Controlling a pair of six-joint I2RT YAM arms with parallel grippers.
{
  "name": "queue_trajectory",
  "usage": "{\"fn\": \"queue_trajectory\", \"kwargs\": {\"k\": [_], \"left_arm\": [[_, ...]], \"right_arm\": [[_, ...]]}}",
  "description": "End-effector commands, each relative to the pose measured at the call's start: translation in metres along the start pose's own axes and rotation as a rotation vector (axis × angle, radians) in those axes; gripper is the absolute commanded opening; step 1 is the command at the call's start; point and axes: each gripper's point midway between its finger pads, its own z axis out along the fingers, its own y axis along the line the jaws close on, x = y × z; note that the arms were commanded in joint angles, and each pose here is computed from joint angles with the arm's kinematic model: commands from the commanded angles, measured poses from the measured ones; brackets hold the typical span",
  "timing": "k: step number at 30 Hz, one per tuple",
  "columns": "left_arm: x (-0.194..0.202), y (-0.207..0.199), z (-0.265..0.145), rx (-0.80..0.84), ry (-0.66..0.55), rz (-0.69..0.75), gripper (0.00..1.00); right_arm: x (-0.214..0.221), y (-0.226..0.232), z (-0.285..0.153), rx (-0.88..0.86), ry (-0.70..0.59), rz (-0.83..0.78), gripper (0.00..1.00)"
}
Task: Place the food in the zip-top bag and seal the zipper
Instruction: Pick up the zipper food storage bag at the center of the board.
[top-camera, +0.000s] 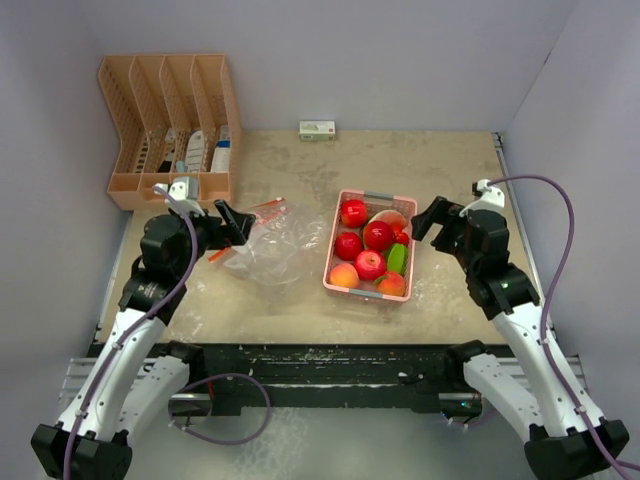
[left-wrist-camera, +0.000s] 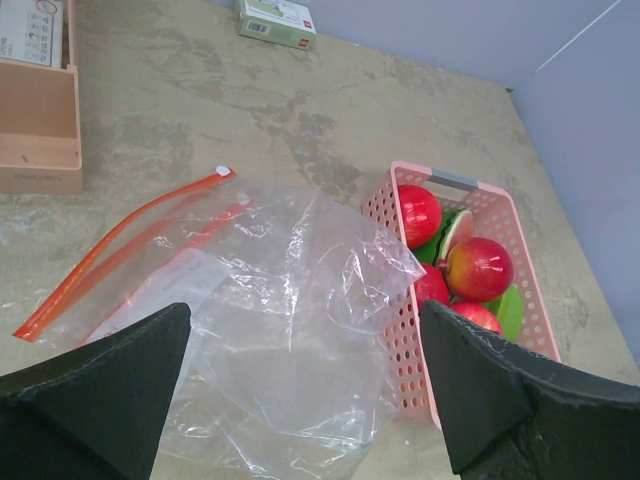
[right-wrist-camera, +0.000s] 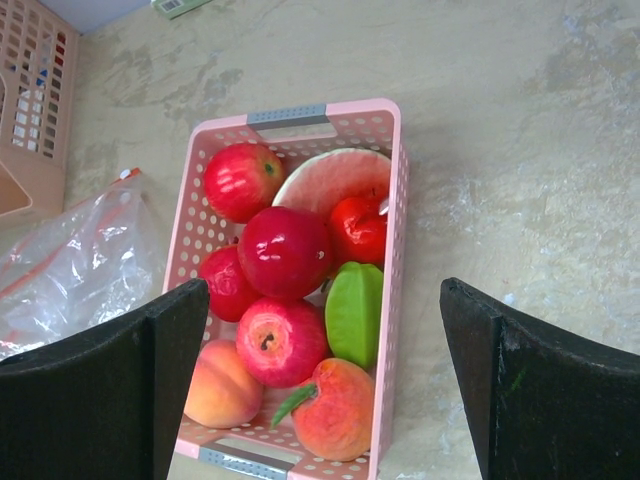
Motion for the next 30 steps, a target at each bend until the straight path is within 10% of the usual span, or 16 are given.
{"fn": "queue_trajectory", "kwargs": {"k": [1, 30], "left_arm": [[-0.028, -0.02, -0.004, 0.062, -0.065, 0.003, 0.99], [0.029, -0.065, 0.023, 0.102, 0.118, 0.167, 0.99]], "right_arm": [[-0.024, 0.007, -0.007, -0.017, -0.064, -0.033, 1.0], [0.007, 0.097, 0.029, -0.241, 0.096, -0.158, 1.0]]}}
